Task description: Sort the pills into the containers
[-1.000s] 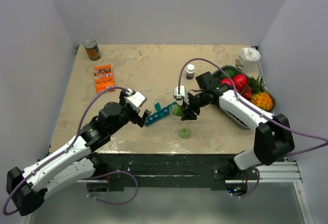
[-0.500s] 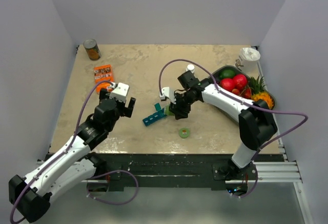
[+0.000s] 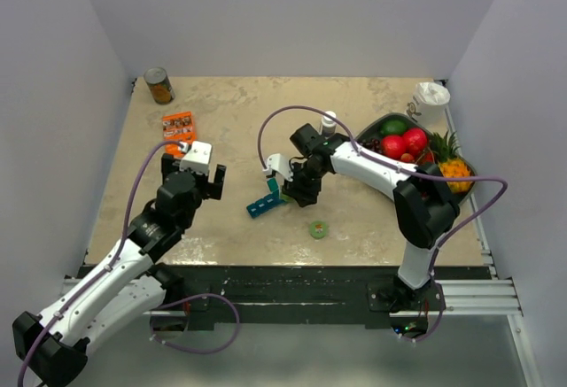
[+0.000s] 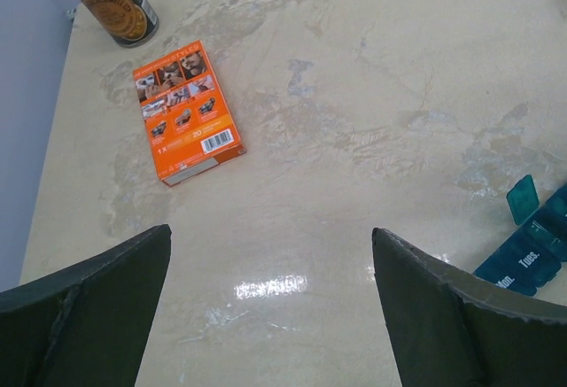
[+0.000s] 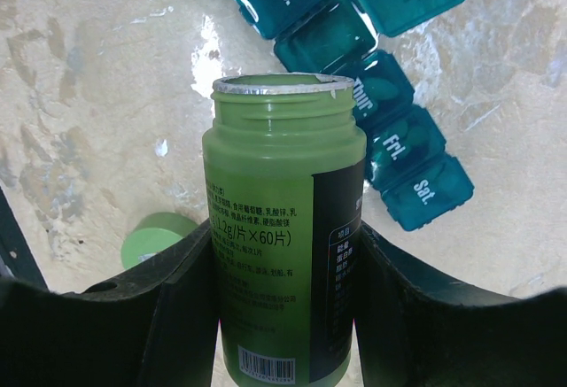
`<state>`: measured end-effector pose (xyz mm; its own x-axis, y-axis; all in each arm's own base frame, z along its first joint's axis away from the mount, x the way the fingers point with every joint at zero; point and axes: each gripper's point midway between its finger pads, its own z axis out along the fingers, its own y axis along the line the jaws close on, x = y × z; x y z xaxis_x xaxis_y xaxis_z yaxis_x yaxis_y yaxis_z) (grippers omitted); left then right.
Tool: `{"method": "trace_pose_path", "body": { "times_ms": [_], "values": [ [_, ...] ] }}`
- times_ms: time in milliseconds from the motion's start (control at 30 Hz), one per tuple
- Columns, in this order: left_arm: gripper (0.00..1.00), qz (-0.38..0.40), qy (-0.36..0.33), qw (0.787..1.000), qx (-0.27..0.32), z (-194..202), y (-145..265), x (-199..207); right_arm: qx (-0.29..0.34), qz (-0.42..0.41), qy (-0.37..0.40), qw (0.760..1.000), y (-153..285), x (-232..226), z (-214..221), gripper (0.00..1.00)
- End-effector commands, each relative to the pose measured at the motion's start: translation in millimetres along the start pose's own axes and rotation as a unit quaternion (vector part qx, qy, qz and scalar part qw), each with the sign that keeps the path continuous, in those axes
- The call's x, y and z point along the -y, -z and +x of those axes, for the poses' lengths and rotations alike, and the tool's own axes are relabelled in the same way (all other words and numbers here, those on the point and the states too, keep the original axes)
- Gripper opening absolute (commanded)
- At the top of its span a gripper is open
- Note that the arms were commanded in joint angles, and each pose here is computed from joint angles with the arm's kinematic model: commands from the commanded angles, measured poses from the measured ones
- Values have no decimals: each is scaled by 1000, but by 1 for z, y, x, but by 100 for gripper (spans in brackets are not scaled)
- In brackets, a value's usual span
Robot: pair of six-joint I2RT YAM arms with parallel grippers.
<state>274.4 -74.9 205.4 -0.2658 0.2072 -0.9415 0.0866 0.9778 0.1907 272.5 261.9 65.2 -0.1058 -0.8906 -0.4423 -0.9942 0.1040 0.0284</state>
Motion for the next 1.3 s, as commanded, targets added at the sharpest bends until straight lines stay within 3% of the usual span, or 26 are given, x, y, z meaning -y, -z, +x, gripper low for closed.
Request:
{"method": "trace_pose_path", "body": {
  "times_ms": [0,1267],
  "values": [
    [99,-17,23,999,20,-14,3,-9,-3,21,4,1000,8,11,-15,0],
    [99,-15,26,999,26,-14,4,-12,-81,53,18,995,-2,18,-14,0]
  ]
}}
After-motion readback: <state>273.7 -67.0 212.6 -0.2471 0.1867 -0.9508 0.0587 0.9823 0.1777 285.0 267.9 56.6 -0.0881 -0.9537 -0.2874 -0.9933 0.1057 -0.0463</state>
